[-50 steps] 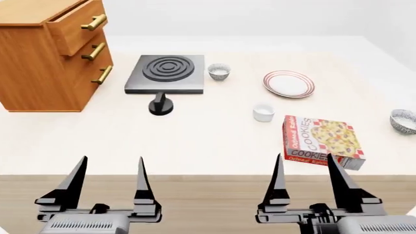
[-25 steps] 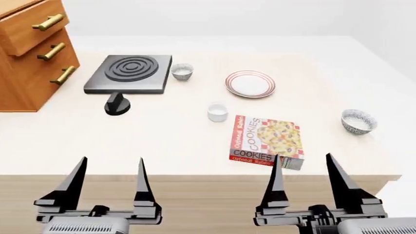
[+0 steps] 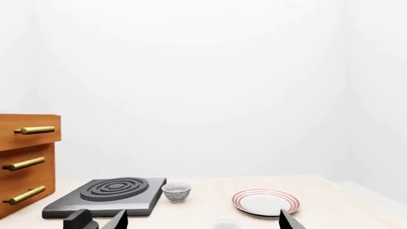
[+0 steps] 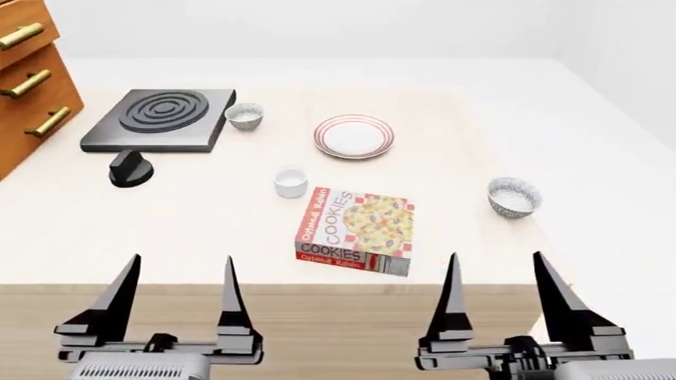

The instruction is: Pick the akita bowl next to the cookies box and place it on the plate.

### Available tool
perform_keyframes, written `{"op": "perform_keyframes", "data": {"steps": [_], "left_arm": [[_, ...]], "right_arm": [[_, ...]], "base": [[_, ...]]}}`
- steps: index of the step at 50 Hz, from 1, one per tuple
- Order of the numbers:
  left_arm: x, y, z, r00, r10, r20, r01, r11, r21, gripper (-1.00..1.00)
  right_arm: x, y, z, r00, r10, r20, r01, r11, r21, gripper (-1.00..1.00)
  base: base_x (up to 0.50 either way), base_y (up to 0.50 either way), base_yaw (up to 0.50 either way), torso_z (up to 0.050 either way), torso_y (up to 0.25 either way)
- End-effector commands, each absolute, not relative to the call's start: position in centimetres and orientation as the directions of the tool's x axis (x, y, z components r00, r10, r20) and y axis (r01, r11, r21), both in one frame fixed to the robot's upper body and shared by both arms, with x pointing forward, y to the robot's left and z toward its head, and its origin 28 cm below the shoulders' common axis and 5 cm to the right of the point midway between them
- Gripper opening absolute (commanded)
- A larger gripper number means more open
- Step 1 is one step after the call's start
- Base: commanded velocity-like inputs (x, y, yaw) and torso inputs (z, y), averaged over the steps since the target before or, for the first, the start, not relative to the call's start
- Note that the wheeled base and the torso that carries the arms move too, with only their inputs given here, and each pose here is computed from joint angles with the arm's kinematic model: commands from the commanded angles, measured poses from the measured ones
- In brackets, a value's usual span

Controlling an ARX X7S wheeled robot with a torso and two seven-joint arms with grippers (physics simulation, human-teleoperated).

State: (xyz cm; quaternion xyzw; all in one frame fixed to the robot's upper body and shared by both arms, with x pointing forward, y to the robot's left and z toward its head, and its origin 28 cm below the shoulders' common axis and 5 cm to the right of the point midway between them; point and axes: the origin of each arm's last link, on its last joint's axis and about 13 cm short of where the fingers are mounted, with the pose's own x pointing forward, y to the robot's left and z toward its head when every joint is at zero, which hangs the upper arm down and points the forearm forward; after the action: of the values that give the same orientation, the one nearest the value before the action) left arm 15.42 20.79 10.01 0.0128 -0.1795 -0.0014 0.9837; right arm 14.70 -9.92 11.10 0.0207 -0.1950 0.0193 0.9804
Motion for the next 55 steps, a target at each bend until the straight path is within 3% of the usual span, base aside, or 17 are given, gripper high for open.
{"op": "perform_keyframes", "data": {"steps": [1, 46, 55], "left_arm": [[15.56, 20.74, 10.15, 0.936, -0.001, 0.353, -0.009, 1.0, 0.027, 1.0], [15.47, 20.81, 10.13, 0.936, 0.003, 0.352, -0.011, 1.0, 0.023, 1.0], [15.57, 20.88, 10.07, 0.937, 0.004, 0.35, -0.013, 1.0, 0.023, 1.0]], "right_arm": [[14.77, -10.13, 11.13, 0.92, 0.019, 0.391, -0.043, 0.998, 0.051, 1.0], [14.84, -10.09, 11.0, 0.916, 0.034, 0.399, -0.065, 0.996, 0.065, 1.0], [14.89, -10.04, 11.45, 0.919, 0.041, 0.391, -0.074, 0.995, 0.069, 1.0]], "base": [[0.0, 0.0, 0.0, 0.0, 0.0], [0.48, 0.0, 0.0, 0.0, 0.0], [0.0, -0.19, 0.0, 0.0, 0.002]]}}
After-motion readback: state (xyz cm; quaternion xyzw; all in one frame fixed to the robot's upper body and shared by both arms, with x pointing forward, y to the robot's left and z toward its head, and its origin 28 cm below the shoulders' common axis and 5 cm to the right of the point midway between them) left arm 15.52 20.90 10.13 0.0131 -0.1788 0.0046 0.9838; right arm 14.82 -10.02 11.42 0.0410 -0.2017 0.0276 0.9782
